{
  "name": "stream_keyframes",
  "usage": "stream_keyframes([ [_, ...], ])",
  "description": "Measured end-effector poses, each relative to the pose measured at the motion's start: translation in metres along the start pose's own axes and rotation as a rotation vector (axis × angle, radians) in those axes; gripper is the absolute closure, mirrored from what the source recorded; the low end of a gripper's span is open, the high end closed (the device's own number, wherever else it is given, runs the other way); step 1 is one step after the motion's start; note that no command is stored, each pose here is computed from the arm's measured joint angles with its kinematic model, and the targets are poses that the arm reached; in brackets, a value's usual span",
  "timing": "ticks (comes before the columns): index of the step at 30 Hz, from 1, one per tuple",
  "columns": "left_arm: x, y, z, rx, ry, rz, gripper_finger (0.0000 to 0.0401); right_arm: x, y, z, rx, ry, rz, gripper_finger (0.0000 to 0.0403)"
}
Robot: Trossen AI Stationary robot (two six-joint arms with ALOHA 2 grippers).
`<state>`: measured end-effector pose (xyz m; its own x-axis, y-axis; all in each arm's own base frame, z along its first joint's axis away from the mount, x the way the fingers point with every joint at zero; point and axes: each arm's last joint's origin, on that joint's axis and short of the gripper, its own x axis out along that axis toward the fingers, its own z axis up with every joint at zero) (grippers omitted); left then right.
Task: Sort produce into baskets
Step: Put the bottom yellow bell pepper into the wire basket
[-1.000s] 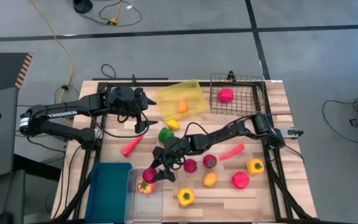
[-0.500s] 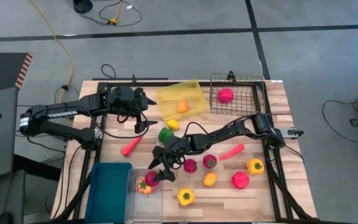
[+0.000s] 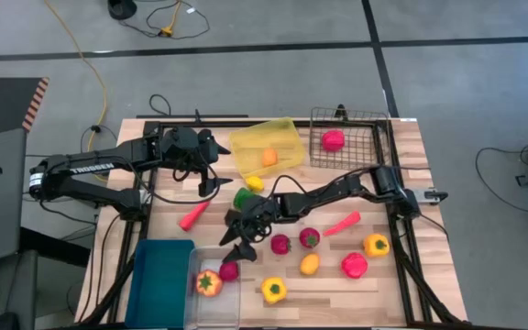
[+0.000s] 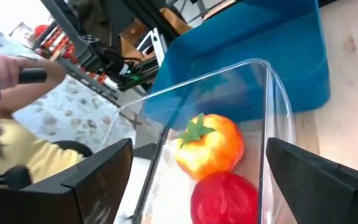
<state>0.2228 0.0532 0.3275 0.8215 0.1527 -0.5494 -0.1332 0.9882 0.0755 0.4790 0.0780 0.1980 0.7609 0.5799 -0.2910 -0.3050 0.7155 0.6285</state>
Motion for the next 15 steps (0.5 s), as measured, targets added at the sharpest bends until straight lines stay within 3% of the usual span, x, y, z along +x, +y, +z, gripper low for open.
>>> stream_keyframes([
  [7,0.0,0.0,0.0,0.008,0.0,0.001,0.0002,-0.016,0.012,0.018,-0.023,-0.017,0.058,0.0009],
  [15,0.0,0.0,0.0,0.009,0.0,0.001,0.0002,-0.048,0.045,0.029,-0.081,0.074,-0.004,0.0009],
])
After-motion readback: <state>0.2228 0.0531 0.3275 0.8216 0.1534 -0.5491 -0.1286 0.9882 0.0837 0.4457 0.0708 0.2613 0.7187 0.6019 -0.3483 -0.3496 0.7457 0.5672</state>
